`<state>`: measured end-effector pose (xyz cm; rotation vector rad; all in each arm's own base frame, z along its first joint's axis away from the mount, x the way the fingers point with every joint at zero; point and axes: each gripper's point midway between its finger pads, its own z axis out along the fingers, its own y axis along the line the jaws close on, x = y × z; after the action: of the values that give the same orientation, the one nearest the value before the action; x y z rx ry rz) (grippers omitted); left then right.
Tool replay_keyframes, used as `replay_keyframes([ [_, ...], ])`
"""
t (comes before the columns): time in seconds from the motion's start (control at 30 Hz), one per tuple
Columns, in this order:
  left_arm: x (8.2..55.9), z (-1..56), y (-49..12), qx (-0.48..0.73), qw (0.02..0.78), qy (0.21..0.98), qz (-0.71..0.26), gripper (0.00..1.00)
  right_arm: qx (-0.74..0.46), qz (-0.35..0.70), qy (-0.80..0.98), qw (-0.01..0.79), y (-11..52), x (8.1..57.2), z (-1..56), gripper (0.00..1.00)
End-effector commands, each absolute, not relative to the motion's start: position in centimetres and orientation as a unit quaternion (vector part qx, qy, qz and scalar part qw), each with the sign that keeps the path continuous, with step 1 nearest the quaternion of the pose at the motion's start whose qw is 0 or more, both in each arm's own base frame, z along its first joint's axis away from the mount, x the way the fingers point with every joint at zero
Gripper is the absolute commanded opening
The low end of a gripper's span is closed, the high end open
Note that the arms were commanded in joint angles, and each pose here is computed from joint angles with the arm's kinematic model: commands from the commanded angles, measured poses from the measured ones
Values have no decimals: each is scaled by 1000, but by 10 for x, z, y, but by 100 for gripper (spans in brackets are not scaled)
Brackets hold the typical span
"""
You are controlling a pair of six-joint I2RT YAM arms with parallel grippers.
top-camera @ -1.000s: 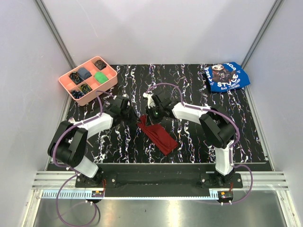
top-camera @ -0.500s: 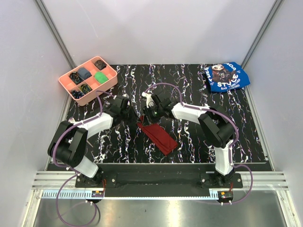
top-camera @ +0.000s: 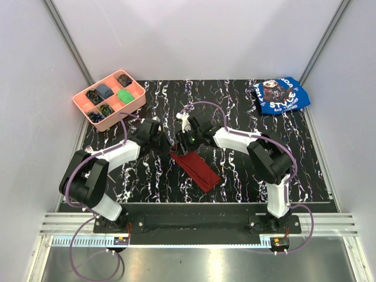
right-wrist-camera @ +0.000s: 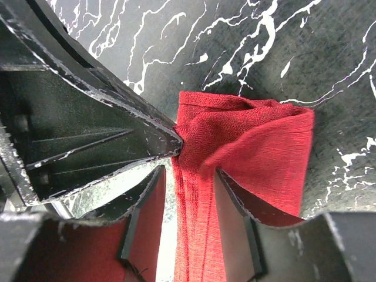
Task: Fold the napkin into a case and place the utensils inside
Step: Stuff the top corner of the smaller-rectangle-folded napkin into the folded napkin.
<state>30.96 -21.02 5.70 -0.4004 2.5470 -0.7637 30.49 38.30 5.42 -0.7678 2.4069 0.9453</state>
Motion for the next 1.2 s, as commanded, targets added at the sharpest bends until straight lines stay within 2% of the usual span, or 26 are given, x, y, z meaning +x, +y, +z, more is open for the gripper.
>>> replay_keyframes([
  [0.0, 323, 76, -215, -138, 251, 911, -298, 6, -293, 351, 847, 270, 390, 313, 91, 47],
  [0.43, 330, 86, -219, -146, 251, 904, -313, 4, -303, 368, 845, 243, 398, 307, 73, 42],
  [0.5, 330, 87, -221, -149, 249, 903, -317, 3, -304, 375, 842, 242, 399, 305, 75, 39],
  [1.0, 327, 97, -231, -156, 240, 891, -353, 1, -286, 364, 848, 259, 399, 315, 65, 38],
  [1.17, 324, 98, -233, -159, 236, 888, -362, 1, -274, 357, 851, 270, 396, 319, 65, 20],
])
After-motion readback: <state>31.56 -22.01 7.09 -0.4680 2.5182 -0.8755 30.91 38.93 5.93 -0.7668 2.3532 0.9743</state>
